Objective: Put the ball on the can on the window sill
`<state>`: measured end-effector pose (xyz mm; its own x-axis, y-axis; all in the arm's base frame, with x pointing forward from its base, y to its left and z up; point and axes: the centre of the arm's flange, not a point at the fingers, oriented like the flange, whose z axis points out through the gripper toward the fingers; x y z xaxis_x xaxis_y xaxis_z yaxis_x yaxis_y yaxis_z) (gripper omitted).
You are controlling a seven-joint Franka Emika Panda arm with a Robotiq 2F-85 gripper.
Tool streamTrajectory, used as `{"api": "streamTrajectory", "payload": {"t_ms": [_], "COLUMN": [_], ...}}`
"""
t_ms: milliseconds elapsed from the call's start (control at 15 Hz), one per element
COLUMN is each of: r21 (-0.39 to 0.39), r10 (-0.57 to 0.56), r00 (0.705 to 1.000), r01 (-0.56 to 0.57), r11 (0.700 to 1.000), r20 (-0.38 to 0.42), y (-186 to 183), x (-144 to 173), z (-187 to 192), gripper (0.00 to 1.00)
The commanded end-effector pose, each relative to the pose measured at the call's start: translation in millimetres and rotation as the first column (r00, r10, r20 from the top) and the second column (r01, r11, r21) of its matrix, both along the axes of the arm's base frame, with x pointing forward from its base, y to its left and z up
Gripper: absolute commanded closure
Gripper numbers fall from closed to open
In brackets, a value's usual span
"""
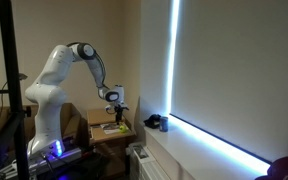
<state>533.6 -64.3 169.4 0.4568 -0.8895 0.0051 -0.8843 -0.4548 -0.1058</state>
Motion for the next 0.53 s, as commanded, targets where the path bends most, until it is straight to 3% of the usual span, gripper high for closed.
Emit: {"api": "streamTrajectory", "payload": {"t_ms": [0, 333, 400, 467], "r21": [-0.074, -0.059, -0.054, -0.055], "r10": [-0.057, -0.161, -0.117, -0.132], "r00": [0.996, 0.982, 0.990, 0.987], "r01": [0.062, 0.167, 0.122, 0.137], "r11": [0.995, 0.984, 0.991, 0.989], "r20": [0.070, 0.098, 0.084, 0.087], "y": [3, 0, 3, 1], "x": [27, 53, 38, 42], "z": [-28, -49, -40, -43], "gripper": [0.00, 0.00, 0.00, 0.00]}}
